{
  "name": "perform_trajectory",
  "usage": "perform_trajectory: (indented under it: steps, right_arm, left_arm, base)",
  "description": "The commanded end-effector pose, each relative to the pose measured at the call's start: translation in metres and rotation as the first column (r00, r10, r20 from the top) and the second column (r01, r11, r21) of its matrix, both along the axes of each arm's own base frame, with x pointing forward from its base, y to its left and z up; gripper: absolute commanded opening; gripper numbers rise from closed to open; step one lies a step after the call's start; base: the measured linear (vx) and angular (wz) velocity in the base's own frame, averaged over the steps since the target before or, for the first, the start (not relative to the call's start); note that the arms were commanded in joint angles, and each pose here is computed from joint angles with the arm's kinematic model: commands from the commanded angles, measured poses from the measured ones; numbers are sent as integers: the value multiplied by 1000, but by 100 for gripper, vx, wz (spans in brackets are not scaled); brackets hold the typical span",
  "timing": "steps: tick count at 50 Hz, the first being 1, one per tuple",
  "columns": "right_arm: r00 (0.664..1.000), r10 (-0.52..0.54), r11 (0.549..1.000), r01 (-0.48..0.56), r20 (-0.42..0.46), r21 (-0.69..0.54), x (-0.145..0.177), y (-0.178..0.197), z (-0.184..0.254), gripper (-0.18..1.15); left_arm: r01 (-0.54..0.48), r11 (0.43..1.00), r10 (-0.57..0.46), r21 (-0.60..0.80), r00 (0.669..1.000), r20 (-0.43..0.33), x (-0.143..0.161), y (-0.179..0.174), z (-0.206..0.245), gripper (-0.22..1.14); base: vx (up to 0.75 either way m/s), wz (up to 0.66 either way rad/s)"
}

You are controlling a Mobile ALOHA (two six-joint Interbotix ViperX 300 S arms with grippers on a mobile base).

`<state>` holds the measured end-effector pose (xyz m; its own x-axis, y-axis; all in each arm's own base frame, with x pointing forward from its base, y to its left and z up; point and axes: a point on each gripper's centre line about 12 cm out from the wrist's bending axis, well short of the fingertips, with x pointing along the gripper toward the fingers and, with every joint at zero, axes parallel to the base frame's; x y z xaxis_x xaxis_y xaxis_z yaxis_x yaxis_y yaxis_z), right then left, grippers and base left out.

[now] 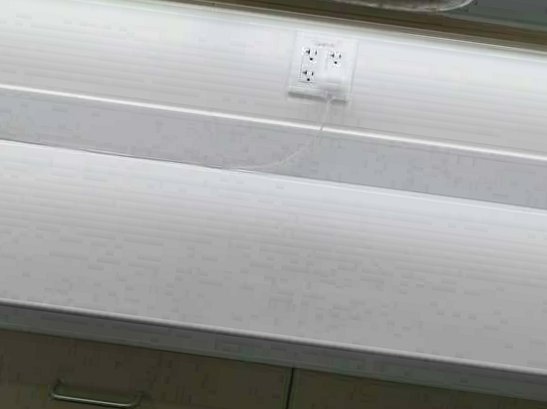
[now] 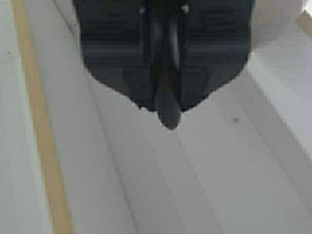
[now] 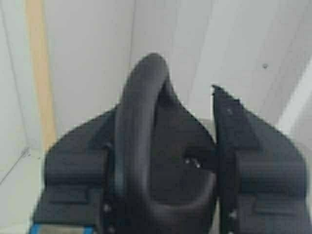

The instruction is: Open the cabinet, put the pot inside, then close it

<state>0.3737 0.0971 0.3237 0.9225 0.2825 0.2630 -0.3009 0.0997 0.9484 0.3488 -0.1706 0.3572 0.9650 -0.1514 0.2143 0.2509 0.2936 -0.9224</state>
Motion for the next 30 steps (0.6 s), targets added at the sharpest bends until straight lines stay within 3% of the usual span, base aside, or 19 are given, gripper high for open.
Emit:
perform_trajectory:
  steps: [1, 12, 22, 30]
  right_arm:
    - [983, 153, 986, -158, 98, 54, -18, 52, 42, 8]
    - [986, 156, 986, -159, 64, 40, -17, 57, 60, 8]
    - [988, 139, 990, -141, 64, 28, 23, 71, 87, 8]
    - [989, 138, 990, -140, 57, 31, 53, 83, 84, 8]
  left_arm:
    - [52, 998, -49, -45, 997, 64, -4, -18, 31, 4]
    - [81, 995, -76, -65, 994, 75, 3, -26, 48, 4]
    - [64, 996, -60, -60, 996, 62, 43, -32, 53, 4]
    - [84, 994, -82, -63, 996, 34, 69, -45, 51, 4]
  base:
    - [16, -4]
    - [22, -1]
    - [14, 1]
    - [5, 0]
